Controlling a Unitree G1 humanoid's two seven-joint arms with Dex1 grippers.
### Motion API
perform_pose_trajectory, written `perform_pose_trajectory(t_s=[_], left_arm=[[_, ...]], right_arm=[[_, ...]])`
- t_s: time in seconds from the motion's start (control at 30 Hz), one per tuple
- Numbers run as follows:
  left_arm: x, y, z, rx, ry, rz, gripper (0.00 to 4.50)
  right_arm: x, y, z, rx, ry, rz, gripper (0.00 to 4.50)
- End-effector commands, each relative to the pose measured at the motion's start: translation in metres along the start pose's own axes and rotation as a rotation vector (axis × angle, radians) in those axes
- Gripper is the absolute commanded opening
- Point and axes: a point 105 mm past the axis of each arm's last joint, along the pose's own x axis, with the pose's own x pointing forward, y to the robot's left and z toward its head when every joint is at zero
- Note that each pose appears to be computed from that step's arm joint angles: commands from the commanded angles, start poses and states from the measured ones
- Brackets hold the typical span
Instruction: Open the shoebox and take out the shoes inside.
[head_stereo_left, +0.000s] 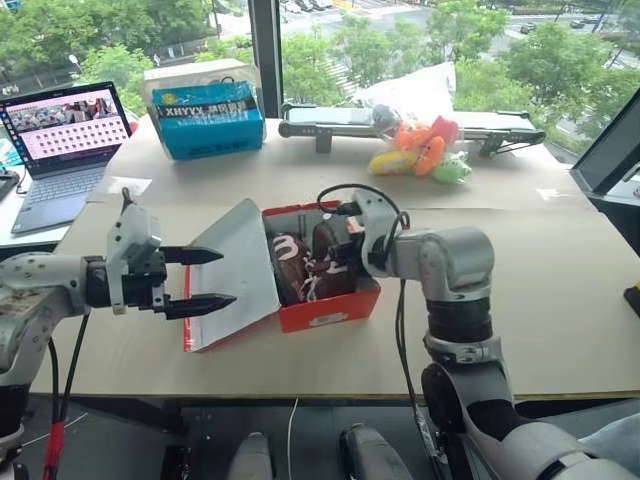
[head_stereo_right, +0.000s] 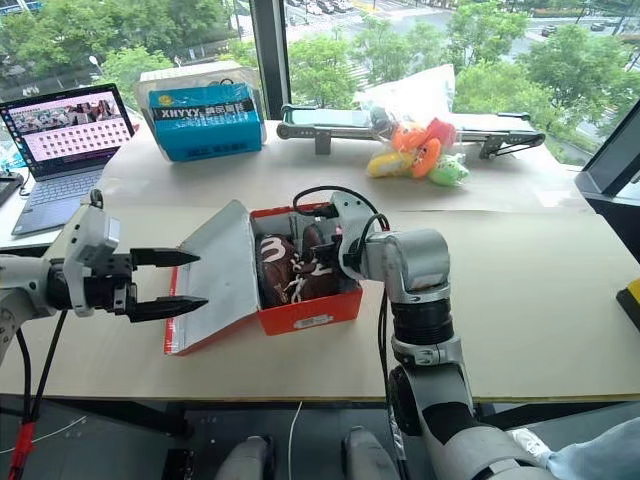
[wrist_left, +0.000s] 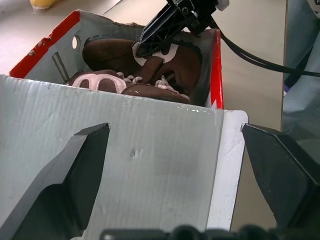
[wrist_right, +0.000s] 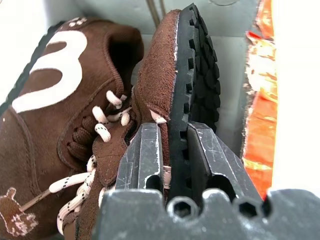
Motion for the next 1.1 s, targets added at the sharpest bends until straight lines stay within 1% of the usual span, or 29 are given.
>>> perform_pose_trajectory(t_s=[0.03,0.27,0.37,0.5,0.67,0.77,0.8,0.87,0.9,0.93,1.0,1.03,1.1], left_arm=[[-0.001,0.000,0.008,0.043,-0.005,-0.005,4.50],[-0.001,0.001,0.007,0.041,-0.002,-0.011,4.50],[-0.001,0.002,0.006,0.041,0.000,-0.015,4.50],[-0.002,0.002,0.005,0.041,0.002,-0.017,4.50],[-0.002,0.004,0.004,0.041,0.005,-0.020,4.50],[-0.001,0.005,0.005,0.043,0.004,-0.024,4.50],[0.000,0.005,0.005,0.044,0.004,-0.025,4.50],[0.001,0.004,0.005,0.043,0.003,-0.029,4.50],[0.002,0.004,0.005,0.044,0.003,-0.031,4.50],[0.002,0.004,0.005,0.041,0.001,-0.036,4.50],[0.003,0.004,0.005,0.042,0.002,-0.038,4.50],[0.003,0.004,0.005,0.042,0.002,-0.040,4.50],[0.004,0.005,0.006,0.044,0.002,-0.041,4.50]], right_arm=[[-0.018,0.004,0.022,-0.002,-0.104,0.004,0.35],[-0.032,0.002,0.040,-0.004,-0.186,0.002,0.35],[-0.043,0.005,0.056,0.033,-0.253,0.046,0.35],[-0.060,-0.010,0.075,0.108,-0.332,0.042,0.35],[-0.072,-0.034,0.084,0.210,-0.381,0.022,0.35],[-0.076,-0.059,0.091,0.358,-0.460,0.021,0.35],[-0.078,-0.067,0.093,0.415,-0.496,0.047,0.35],[-0.077,-0.082,0.095,0.506,-0.544,0.076,0.35],[-0.077,-0.086,0.097,0.553,-0.582,0.132,0.35],[-0.077,-0.097,0.098,0.616,-0.635,0.169,0.35],[-0.074,-0.114,0.098,0.697,-0.703,0.212,0.35],[-0.070,-0.125,0.096,0.732,-0.724,0.196,0.35],[-0.061,-0.139,0.090,0.758,-0.723,0.163,0.35]])
